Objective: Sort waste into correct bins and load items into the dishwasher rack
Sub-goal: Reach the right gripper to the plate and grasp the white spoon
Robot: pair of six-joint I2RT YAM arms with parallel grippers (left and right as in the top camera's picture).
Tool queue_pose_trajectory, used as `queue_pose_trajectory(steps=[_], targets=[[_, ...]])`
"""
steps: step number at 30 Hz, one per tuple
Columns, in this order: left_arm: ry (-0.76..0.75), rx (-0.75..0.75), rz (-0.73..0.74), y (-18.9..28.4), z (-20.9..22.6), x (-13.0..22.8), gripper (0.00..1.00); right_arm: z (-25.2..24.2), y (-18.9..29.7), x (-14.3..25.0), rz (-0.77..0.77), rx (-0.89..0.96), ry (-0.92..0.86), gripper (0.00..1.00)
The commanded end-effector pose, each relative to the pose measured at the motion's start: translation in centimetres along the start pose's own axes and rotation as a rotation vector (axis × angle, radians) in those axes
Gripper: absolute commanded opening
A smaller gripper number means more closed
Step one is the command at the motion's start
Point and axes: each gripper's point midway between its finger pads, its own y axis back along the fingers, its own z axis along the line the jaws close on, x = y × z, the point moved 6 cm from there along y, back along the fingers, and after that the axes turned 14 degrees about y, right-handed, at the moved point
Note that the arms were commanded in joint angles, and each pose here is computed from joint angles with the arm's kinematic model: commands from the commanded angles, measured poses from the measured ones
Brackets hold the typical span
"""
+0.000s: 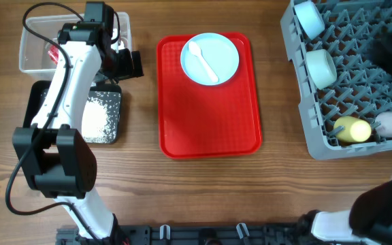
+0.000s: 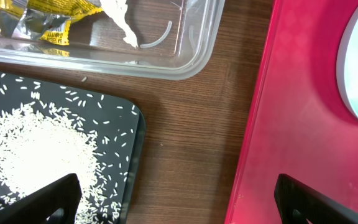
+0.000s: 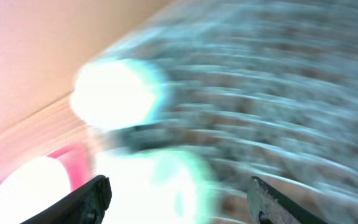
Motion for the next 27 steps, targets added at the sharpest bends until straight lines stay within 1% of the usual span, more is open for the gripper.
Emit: queue_pose_trajectory(steps=[1,3,4,5,9,11,13,16,22,24,27], targets=[[0.019,-0.001,0.015,-0.4,0.2,0.0,1.00,13.5,-1.4,-0.5,-0.020,-0.220,0.243,0.76],[0.019,-0.001,0.015,-0.4,0.2,0.0,1.00,19.1,-2.8,0.0,-0.042,-0.263,0.316,0.77],[0.019,-0.001,0.015,-0.4,0.2,0.0,1.00,22.9,-4.0,0.6,-0.069,-0.288,0.364,0.77],[0.019,-0.001,0.015,-0.4,0.2,0.0,1.00,25.7,-5.3,1.3,-0.090,-0.288,0.379,0.77],[0.019,-0.001,0.015,-0.4,0.2,0.0,1.00,30.8,-11.0,5.1,-0.083,-0.317,0.410,0.77],[0.019,-0.001,0.015,-0.4,0.2,0.0,1.00,31.4,-13.7,7.2,-0.044,-0.328,0.405,0.77],[0.019,-0.001,0.015,-0.4,0.2,0.0,1.00,31.2,-16.9,10.7,0.052,-0.331,0.423,0.76],[0.019,-0.001,0.015,-0.4,0.2,0.0,1.00,30.5,-18.9,13.9,0.152,-0.315,0.483,0.76],[0.019,-0.001,0.015,-0.4,0.2,0.0,1.00,29.4,-20.5,17.1,0.253,-0.299,0.544,0.75],[0.019,-0.001,0.015,-0.4,0.2,0.0,1.00,28.6,-20.9,19.1,0.342,-0.287,0.562,0.75],[0.019,-0.001,0.015,-0.4,0.2,0.0,1.00,27.8,-20.6,20.5,0.425,-0.275,0.572,0.72]])
